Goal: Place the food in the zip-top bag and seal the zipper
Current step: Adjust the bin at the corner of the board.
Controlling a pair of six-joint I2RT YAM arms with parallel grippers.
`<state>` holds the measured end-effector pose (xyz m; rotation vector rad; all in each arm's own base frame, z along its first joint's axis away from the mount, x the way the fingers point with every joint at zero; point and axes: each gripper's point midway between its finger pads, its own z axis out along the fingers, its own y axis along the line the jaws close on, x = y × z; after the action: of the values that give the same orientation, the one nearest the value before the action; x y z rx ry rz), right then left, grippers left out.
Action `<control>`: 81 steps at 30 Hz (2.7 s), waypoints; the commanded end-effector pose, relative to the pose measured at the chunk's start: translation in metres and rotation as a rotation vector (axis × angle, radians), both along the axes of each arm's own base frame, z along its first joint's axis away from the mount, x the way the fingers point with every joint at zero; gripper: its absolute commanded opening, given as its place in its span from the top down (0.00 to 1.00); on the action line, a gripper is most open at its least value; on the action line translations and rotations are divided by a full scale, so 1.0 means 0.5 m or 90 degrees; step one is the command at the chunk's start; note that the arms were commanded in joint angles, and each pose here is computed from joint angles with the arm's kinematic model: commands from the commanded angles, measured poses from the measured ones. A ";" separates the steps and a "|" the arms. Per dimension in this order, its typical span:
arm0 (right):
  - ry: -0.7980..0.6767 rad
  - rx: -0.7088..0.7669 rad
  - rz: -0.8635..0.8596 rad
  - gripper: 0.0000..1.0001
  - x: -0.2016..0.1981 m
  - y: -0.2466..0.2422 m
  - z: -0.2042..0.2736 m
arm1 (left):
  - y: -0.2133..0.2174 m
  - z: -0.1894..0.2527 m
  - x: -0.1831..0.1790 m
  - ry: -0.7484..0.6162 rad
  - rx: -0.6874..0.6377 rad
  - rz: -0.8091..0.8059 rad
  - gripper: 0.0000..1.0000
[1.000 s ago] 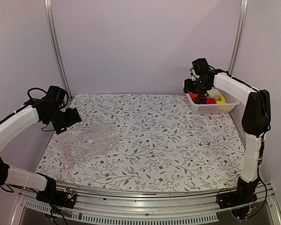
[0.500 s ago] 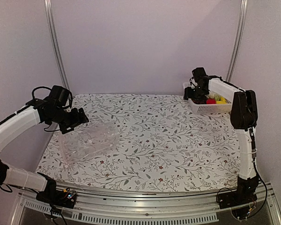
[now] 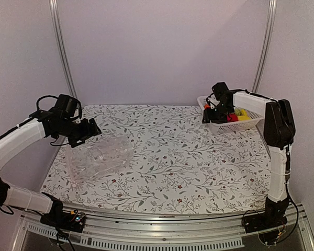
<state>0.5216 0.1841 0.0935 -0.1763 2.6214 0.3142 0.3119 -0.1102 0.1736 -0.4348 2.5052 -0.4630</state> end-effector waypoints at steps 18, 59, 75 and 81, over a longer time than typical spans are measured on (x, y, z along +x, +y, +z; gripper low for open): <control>0.154 0.172 0.075 0.24 -0.286 0.109 0.176 | -0.049 0.009 0.036 -0.021 -0.009 -0.047 0.09; 0.164 0.023 -0.151 0.85 -0.241 0.077 -0.015 | 0.004 0.010 -0.004 -0.035 0.038 0.012 0.10; 0.093 -0.025 0.006 0.56 -0.356 0.124 0.083 | 0.077 -0.060 -0.034 0.034 0.083 0.141 0.01; -0.016 -0.034 0.076 0.38 -0.327 0.184 0.206 | 0.153 -0.088 -0.030 0.050 0.073 0.243 0.00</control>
<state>0.3535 0.2653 0.1630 -0.2330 2.6940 0.3139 0.3009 -0.0677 0.1458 -0.6936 2.4537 -0.2433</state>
